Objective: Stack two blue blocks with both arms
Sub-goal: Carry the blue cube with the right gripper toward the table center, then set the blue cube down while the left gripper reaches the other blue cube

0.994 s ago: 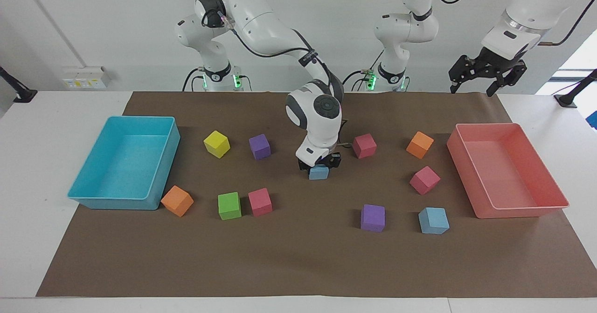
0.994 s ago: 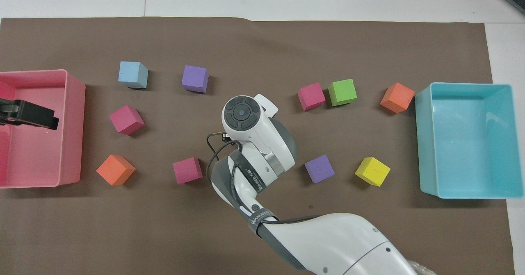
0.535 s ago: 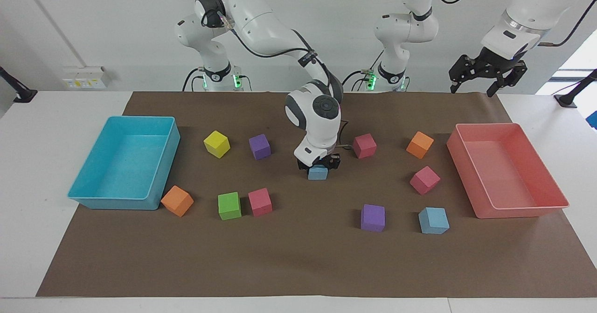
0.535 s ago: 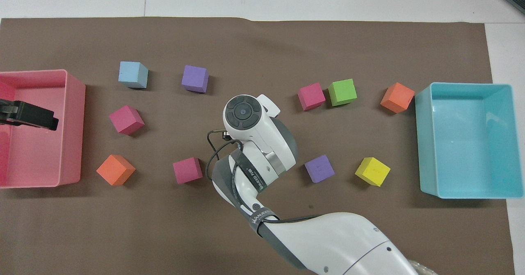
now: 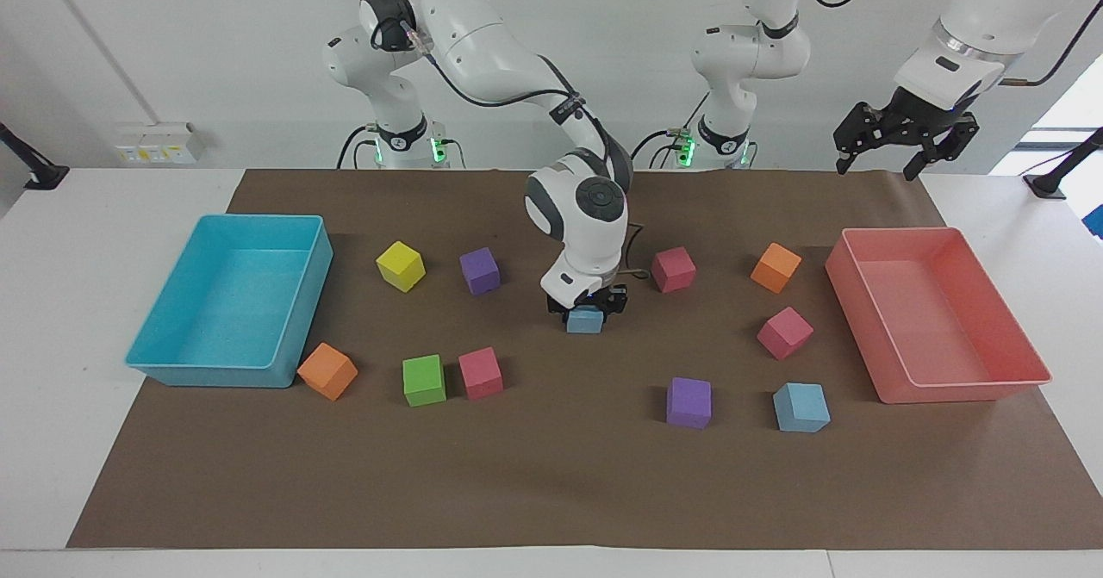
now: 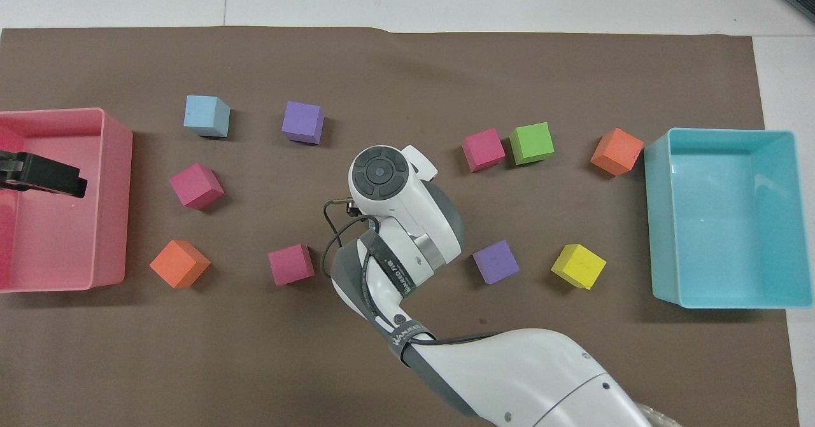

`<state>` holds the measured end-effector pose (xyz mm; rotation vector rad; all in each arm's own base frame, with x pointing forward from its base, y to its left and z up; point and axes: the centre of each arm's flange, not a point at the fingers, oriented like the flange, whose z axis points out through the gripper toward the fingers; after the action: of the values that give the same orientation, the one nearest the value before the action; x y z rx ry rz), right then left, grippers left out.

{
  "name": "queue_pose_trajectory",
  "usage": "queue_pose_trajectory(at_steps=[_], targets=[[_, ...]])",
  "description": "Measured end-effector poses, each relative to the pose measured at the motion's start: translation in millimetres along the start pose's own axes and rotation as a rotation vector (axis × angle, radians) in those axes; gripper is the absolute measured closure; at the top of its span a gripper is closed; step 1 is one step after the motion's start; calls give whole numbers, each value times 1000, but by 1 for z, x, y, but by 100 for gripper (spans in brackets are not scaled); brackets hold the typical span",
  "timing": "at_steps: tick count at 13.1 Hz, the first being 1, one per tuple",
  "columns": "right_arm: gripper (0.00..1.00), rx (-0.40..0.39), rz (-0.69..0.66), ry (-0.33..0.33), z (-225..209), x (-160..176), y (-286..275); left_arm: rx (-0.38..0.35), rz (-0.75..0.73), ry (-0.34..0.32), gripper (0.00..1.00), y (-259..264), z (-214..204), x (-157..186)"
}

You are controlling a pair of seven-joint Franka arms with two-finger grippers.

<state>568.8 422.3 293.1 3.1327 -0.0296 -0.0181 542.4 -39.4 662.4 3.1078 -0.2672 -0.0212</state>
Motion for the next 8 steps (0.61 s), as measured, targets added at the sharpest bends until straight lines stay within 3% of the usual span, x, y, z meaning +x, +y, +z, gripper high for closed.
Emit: queue_pose_trajectory(at_steps=[1,8], targets=[[0,4,-3,6,-5,1,1,2,0,14,0,0,1,3],[0,50,24,73,-72,14,24,12,3,86,0,-4,68,68]])
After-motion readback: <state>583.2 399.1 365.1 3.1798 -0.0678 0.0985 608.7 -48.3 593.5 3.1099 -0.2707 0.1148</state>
